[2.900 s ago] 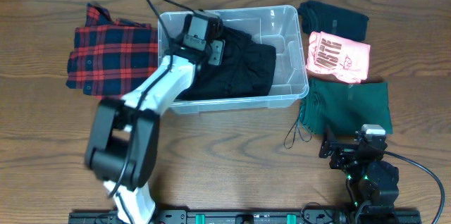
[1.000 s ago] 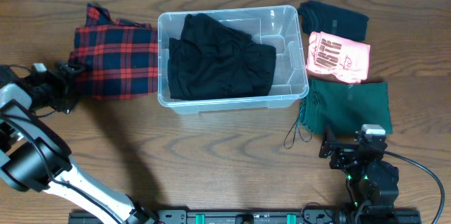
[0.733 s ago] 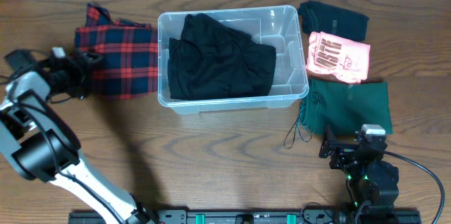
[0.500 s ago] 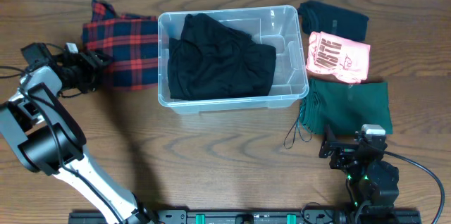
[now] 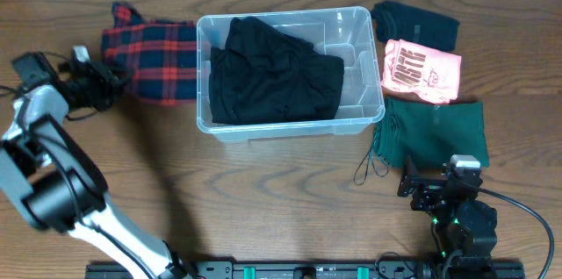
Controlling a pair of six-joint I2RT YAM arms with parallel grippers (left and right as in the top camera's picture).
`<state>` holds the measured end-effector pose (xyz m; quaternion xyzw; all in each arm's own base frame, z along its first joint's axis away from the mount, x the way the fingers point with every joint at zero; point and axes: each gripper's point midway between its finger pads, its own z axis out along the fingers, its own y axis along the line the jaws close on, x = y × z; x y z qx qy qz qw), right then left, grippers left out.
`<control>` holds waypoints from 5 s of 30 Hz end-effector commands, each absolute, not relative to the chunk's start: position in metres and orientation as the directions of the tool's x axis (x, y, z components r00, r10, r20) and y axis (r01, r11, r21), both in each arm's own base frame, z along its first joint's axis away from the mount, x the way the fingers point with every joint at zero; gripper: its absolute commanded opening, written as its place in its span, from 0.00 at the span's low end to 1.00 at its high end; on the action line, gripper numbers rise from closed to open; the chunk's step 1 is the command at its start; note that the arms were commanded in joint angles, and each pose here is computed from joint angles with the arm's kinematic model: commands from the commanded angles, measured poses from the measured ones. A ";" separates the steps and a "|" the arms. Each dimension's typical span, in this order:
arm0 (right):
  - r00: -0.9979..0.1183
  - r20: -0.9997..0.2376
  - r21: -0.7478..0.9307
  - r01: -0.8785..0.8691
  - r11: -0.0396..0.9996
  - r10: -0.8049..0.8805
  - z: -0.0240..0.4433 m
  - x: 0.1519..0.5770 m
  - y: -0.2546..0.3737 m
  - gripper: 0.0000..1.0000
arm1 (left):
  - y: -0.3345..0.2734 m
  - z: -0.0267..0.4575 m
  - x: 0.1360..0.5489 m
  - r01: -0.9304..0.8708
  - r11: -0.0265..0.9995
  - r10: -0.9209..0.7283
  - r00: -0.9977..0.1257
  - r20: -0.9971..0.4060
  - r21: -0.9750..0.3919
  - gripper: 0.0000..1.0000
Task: Pack container
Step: 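Lift the plaid shirt and place it into the bin, then open the left gripper and press the plaid shirt down in the bin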
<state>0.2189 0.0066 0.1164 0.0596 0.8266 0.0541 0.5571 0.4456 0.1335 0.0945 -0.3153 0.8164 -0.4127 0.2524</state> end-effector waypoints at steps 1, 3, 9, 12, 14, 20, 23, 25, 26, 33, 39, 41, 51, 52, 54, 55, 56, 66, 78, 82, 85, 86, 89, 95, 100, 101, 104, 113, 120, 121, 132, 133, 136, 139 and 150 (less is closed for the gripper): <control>-0.371 -0.914 0.165 0.035 0.986 0.167 0.116 0.219 0.008 0.99 | 0.122 0.220 0.440 -0.067 0.551 -0.674 -0.623 -0.396 -0.832 0.06; -0.371 -0.914 0.165 0.035 0.986 0.167 0.116 0.219 0.008 0.99 | 0.118 0.267 0.430 -0.025 0.600 -0.667 -0.567 -0.483 -0.800 0.06; -0.371 -0.914 0.165 0.035 0.986 0.167 0.116 0.219 0.008 0.99 | 0.072 0.381 0.383 0.126 0.689 -0.612 -0.427 -0.666 -0.714 0.06; -0.371 -0.914 0.165 0.035 0.986 0.167 0.116 0.219 0.008 0.99 | 0.029 0.411 0.366 0.204 0.693 -0.578 -0.414 -0.703 -0.691 0.06; -0.371 -0.914 0.165 0.035 0.986 0.167 0.116 0.219 0.008 0.99 | -0.002 0.422 0.360 0.253 0.704 -0.541 -0.414 -0.732 -0.664 0.06; -0.371 -0.914 0.165 0.035 0.986 0.167 0.116 0.219 0.008 0.99 | -0.093 0.421 0.362 0.358 0.690 -0.444 -0.476 -0.759 -0.629 0.06; -0.371 -0.914 0.165 0.035 0.986 0.167 0.116 0.219 0.008 0.99 | -0.148 0.417 0.370 0.459 0.653 -0.374 -0.497 -0.783 -0.602 0.06; -0.371 -0.914 0.165 0.035 0.986 0.167 0.116 0.219 0.008 0.99 | -0.182 0.417 0.375 0.534 0.608 -0.339 -0.495 -0.800 -0.588 0.06; -0.371 -0.914 0.165 0.035 0.986 0.167 0.116 0.219 0.008 0.99 | -0.201 0.417 0.378 0.576 0.581 -0.321 -0.487 -0.812 -0.575 0.06; -0.371 -0.914 0.165 0.035 0.986 0.167 0.116 0.219 0.008 0.99 | -0.285 0.405 0.397 0.730 0.449 -0.284 -0.430 -0.857 -0.515 0.06; -0.371 -0.914 0.165 0.035 0.986 0.167 0.116 0.219 0.008 0.99 | -0.300 0.333 0.407 0.636 0.498 -0.179 -0.590 -0.788 -0.589 0.06; -0.371 -0.914 0.165 0.035 0.986 0.167 0.116 0.219 0.008 1.00 | -0.295 0.311 0.404 0.582 0.535 -0.143 -0.652 -0.745 -0.612 0.06; -0.371 -0.914 0.165 0.035 0.986 0.167 0.116 0.219 0.008 0.99 | -0.226 0.189 0.374 0.149 0.868 -0.094 -0.888 -0.451 -0.474 0.06; -0.371 -0.914 0.165 0.035 0.986 0.167 0.116 0.219 0.008 0.99 | -0.222 0.184 0.372 0.134 0.879 -0.094 -0.892 -0.442 -0.457 0.06; -0.371 -0.914 0.165 0.035 0.986 0.167 0.116 0.219 0.008 0.99 | -0.215 0.178 0.369 0.111 0.897 -0.094 -0.898 -0.429 -0.429 0.06; -0.371 -0.914 0.165 0.035 0.986 0.167 0.116 0.219 0.008 0.99 | -0.212 0.177 0.369 0.102 0.903 -0.096 -0.898 -0.428 -0.417 0.06; -0.371 -0.914 0.165 0.035 0.986 0.167 0.116 0.219 0.008 0.99 | -0.209 0.176 0.370 0.093 0.910 -0.099 -0.897 -0.431 -0.404 0.06; -0.371 -0.914 0.165 0.035 0.986 0.167 0.116 0.219 0.008 0.99 | -0.186 0.187 0.401 -0.145 0.900 -0.354 -0.794 -0.494 -0.411 0.06; -0.371 -0.914 0.165 0.035 0.986 0.167 0.116 0.219 0.008 0.99 | -0.186 0.197 0.413 -0.175 0.873 -0.419 -0.745 -0.519 -0.454 0.06; -0.371 -0.914 0.165 0.035 0.986 0.167 0.116 0.219 0.008 0.99 | -0.165 0.170 0.388 -0.257 0.910 -0.391 -0.795 -0.464 -0.326 0.16; -0.371 -0.914 0.165 0.035 0.986 0.167 0.116 0.219 0.008 0.99 | -0.167 0.158 0.369 -0.257 0.914 -0.370 -0.847 -0.383 -0.314 0.55; -0.371 -0.914 0.165 0.035 0.986 0.167 0.116 0.219 0.008 0.99 | -0.171 0.157 0.365 -0.248 0.911 -0.363 -0.861 -0.357 -0.328 0.61; -0.371 -0.914 0.165 0.035 0.986 0.167 0.116 0.219 0.008 0.99 | -0.178 0.157 0.354 -0.199 0.919 -0.313 -0.894 -0.320 -0.341 0.67; -0.371 -0.914 0.165 0.035 0.986 0.167 0.116 0.219 0.008 0.99 | -0.170 0.183 0.344 -0.146 0.930 -0.275 -0.887 -0.371 -0.339 0.67; -0.371 -0.914 0.165 0.035 0.986 0.167 0.116 0.219 0.008 0.99 | -0.158 0.260 0.358 -0.063 0.921 -0.302 -0.742 -0.599 -0.385 0.67; -0.371 -0.914 0.165 0.035 0.986 0.167 0.116 0.219 0.008 0.99 | -0.156 0.276 0.360 -0.037 0.921 -0.301 -0.702 -0.646 -0.389 0.67; -0.371 -0.914 0.165 0.035 0.986 0.167 0.116 0.219 0.008 0.99 | -0.156 0.318 0.366 0.062 0.919 -0.281 -0.591 -0.756 -0.390 0.67; -0.371 -0.914 0.165 0.035 0.986 0.167 0.116 0.219 0.008 0.99 | -0.176 0.240 0.409 0.058 0.956 -0.169 -0.692 -0.702 -0.287 0.64; -0.371 -0.914 0.165 0.035 0.986 0.167 0.116 0.219 0.008 0.99 | -0.192 0.108 0.410 -0.013 0.973 -0.117 -0.892 -0.438 -0.232 0.59; -0.371 -0.914 0.165 0.035 0.986 0.167 0.116 0.219 0.008 0.99 | -0.190 0.091 0.406 -0.043 0.975 -0.128 -0.911 -0.392 -0.219 0.59; -0.371 -0.914 0.165 0.035 0.986 0.167 0.116 0.219 0.008 0.99 | -0.202 0.008 0.380 -0.106 0.966 -0.141 -0.981 -0.137 -0.234 0.57; -0.371 -0.914 0.165 0.035 0.986 0.167 0.116 0.219 0.008 0.99 | -0.203 0.016 0.384 -0.104 0.964 -0.145 -0.977 -0.155 -0.246 0.57; -0.371 -0.914 0.165 0.035 0.986 0.167 0.116 0.219 0.008 0.99 | -0.202 0.055 0.396 -0.092 0.952 -0.166 -0.958 -0.235 -0.293 0.57; -0.371 -0.914 0.165 0.035 0.986 0.167 0.116 0.219 0.008 0.99 | -0.198 0.115 0.409 -0.049 0.933 -0.187 -0.912 -0.365 -0.355 0.58; -0.371 -0.914 0.165 0.035 0.986 0.167 0.116 0.219 0.008 0.99 | -0.216 0.230 0.385 0.122 0.883 -0.176 -0.809 -0.561 -0.454 0.64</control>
